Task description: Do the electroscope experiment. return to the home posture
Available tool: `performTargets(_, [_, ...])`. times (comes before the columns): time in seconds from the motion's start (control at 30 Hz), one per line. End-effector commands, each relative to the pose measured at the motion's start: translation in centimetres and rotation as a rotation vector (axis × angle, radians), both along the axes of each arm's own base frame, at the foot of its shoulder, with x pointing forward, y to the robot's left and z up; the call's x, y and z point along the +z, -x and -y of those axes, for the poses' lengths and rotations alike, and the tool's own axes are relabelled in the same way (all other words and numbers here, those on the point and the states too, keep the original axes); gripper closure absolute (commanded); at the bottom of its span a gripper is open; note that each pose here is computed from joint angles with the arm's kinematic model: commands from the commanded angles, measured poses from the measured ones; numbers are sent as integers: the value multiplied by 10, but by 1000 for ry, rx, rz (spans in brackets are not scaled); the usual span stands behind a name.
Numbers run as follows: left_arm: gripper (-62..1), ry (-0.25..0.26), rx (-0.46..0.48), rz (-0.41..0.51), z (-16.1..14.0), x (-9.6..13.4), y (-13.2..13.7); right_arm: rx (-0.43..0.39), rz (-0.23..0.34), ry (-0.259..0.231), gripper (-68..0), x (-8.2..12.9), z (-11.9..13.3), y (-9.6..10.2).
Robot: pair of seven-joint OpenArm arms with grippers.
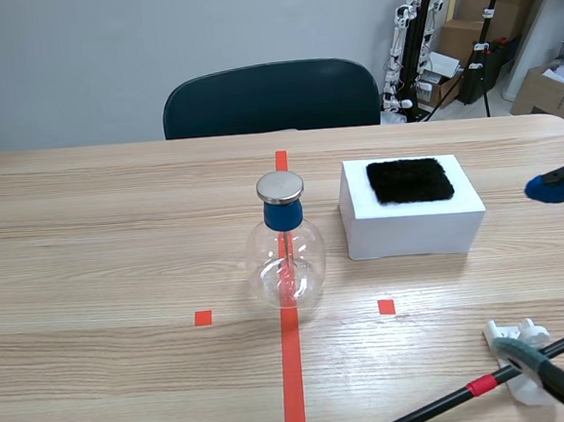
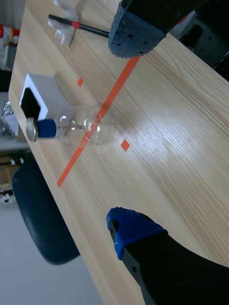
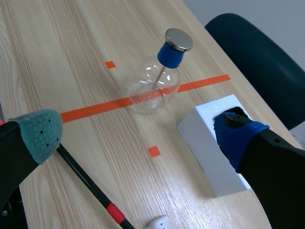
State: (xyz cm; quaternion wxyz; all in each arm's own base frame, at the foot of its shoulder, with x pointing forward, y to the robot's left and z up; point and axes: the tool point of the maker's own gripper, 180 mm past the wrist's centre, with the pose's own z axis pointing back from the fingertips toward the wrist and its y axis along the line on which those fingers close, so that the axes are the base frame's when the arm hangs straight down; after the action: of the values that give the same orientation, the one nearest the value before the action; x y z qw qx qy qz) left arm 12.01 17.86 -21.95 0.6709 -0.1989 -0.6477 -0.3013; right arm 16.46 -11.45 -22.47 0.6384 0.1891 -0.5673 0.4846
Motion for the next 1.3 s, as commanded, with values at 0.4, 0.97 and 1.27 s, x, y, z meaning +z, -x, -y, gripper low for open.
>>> performTargets(0.4, [-623, 17, -174, -15, 75, 20, -15, -23, -42, -74, -679, 3, -41, 1])
performTargets(0.97, [-623, 93, -169, -61, 99, 23, -20, -254, -137, -215, -679, 9, -22, -25])
performTargets(1.27, [-623, 94, -168, -57, 99, 23, -20, -298, -144, -214, -679, 5, -18, -23])
